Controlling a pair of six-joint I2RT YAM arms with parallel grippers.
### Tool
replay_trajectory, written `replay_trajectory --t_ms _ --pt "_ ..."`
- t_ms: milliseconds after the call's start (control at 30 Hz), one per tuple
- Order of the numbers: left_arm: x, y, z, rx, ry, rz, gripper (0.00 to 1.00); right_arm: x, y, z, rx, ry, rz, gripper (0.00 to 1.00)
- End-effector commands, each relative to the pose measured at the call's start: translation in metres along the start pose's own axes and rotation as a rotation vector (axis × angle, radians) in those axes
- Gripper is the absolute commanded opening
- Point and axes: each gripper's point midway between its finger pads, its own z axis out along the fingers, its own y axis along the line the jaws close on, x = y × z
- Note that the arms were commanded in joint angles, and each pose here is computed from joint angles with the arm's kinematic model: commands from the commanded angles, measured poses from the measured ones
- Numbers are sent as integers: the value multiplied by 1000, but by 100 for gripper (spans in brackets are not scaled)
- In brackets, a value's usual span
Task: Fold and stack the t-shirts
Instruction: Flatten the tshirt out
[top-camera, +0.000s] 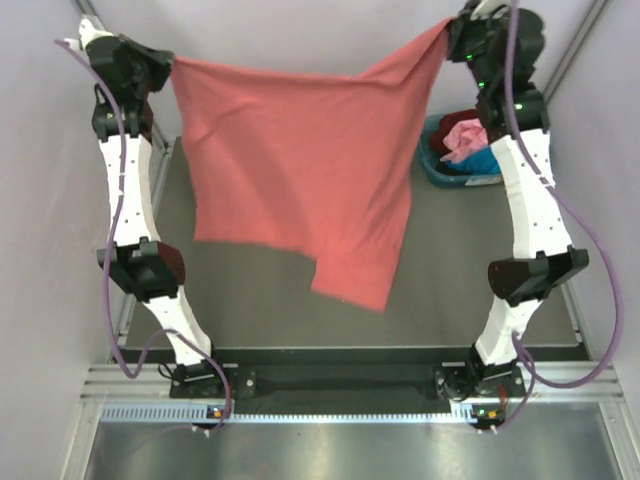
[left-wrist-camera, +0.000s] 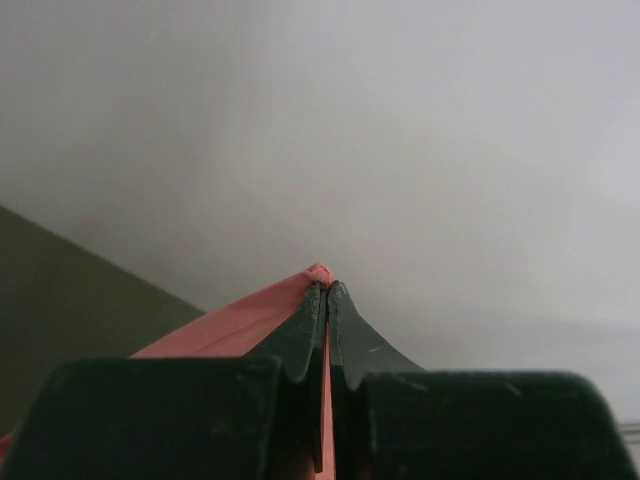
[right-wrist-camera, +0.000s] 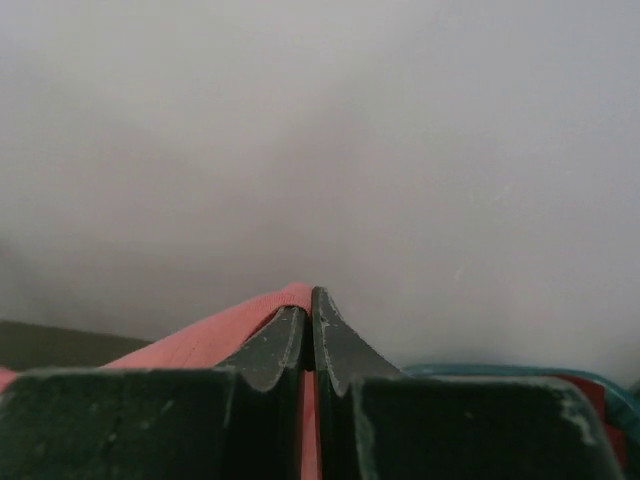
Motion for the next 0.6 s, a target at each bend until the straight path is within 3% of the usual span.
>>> replay_trajectory --t_ms 0,133,267,300,367,400,567 --pt "-95 -95 -53 291 -265 2 0 -176 -17 -73 -78 -498 122 0" --pt "-96 -92 -68 270 -275 46 0 -177 -14 -96 -144 -455 92 0" --pt "-88 -80 -101 233 -298 101 0 -135 -12 -108 -150 -325 57 0" --pt "-68 -55 -93 176 -255 101 0 -108 -7 -113 -176 -260 61 0" --pt "-61 -50 -113 166 -257 121 0 -77 4 -118 -231 -184 82 0" --pt "-40 -22 -106 109 -215 130 0 -47 16 -126 -284 -111 93 0" --pt "2 35 -130 -36 -134 165 0 50 42 -161 -338 102 122 0"
